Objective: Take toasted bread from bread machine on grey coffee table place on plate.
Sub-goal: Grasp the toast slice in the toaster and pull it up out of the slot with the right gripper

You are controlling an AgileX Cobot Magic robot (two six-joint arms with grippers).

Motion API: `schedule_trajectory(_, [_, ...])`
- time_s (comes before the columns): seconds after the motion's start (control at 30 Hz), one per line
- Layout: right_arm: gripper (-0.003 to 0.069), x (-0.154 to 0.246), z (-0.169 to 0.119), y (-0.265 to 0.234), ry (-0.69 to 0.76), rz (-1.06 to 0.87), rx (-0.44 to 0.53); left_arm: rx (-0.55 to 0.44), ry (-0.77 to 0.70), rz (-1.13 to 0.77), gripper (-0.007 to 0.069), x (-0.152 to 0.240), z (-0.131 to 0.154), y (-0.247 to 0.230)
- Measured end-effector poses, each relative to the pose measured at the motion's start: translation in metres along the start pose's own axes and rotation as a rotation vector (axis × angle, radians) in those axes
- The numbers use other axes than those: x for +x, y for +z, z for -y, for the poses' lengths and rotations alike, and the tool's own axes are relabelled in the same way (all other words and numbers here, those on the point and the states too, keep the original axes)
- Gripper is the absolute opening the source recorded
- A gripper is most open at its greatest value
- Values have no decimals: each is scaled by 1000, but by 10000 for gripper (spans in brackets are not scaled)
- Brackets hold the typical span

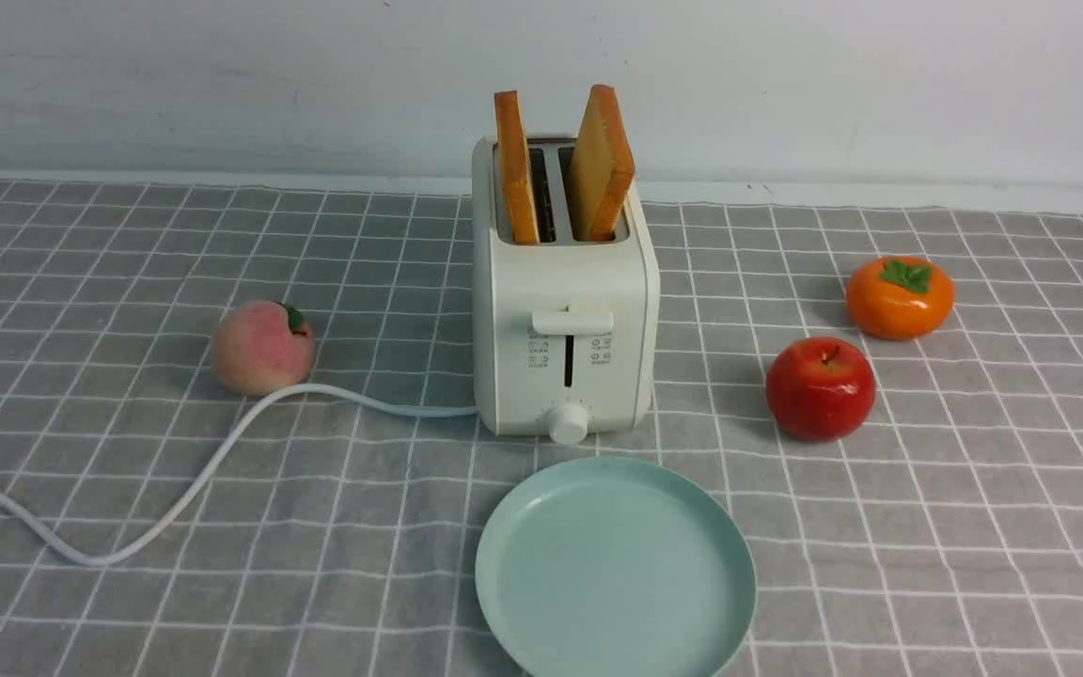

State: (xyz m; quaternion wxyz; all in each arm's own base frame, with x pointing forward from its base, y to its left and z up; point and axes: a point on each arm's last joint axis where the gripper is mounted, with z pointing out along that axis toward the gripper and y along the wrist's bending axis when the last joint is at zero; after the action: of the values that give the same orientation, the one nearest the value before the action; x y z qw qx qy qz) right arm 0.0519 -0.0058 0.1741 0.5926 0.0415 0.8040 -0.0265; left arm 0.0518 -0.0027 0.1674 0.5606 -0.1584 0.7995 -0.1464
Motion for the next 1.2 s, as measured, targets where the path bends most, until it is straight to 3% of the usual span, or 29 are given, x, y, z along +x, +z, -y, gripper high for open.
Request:
schedule_trajectory(0.83, [239,-2,2,0,-78,34,22,-10,25,5,238,0,-1,0])
schedule_trajectory(1.2, [239,-32,-2,-6,-96,381,-7,33,91,132,238,-12,3,-1])
